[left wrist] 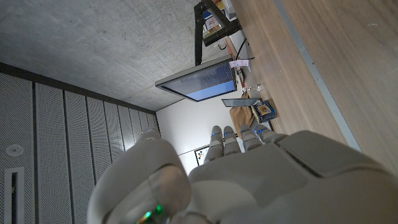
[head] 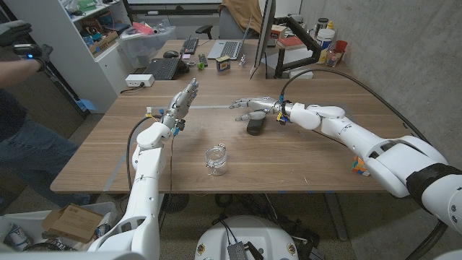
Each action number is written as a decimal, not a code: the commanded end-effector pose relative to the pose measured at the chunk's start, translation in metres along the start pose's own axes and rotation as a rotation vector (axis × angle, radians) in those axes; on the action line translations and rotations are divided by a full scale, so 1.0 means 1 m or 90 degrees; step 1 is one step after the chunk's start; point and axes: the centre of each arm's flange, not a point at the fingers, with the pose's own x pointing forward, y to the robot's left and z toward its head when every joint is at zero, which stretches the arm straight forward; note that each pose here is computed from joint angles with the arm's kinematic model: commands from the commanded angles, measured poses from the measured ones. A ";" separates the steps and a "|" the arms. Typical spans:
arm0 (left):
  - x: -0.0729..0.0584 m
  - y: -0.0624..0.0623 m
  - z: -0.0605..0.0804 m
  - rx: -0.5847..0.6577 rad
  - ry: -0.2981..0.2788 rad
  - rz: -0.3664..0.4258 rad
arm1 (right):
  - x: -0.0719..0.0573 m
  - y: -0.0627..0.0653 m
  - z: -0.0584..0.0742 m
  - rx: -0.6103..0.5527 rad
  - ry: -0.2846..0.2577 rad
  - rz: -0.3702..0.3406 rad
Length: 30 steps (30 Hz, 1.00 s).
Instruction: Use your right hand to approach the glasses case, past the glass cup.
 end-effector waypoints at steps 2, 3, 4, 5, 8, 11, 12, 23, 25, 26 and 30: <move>-0.004 -0.001 -0.002 -0.002 0.005 0.003 | 0.001 0.006 -0.007 0.011 0.011 0.005; -0.004 -0.001 -0.002 -0.002 0.005 0.004 | 0.000 0.006 -0.007 0.012 0.012 0.005; -0.004 -0.002 -0.002 -0.001 0.005 0.004 | 0.000 0.006 -0.008 0.012 0.012 0.005; -0.005 -0.002 -0.001 -0.001 0.004 0.004 | -0.001 0.007 -0.008 0.013 0.013 0.005; -0.005 -0.002 0.000 0.000 0.004 0.004 | -0.002 0.009 -0.009 0.015 0.016 0.007; -0.006 -0.003 0.000 0.001 0.003 0.004 | -0.003 0.010 -0.010 0.017 0.018 0.007; -0.006 -0.003 0.001 0.002 0.003 0.004 | -0.003 0.011 -0.010 0.018 0.019 0.007; -0.008 -0.004 0.001 0.004 0.006 0.001 | -0.006 0.016 -0.012 0.025 0.029 0.007; -0.008 -0.005 0.001 0.005 0.006 0.000 | -0.007 0.017 -0.013 0.027 0.032 0.007; -0.008 -0.005 0.001 0.004 0.007 -0.001 | -0.007 0.018 -0.014 0.027 0.033 0.008; -0.008 -0.006 0.000 0.004 0.010 -0.002 | -0.008 0.019 -0.016 0.030 0.037 0.009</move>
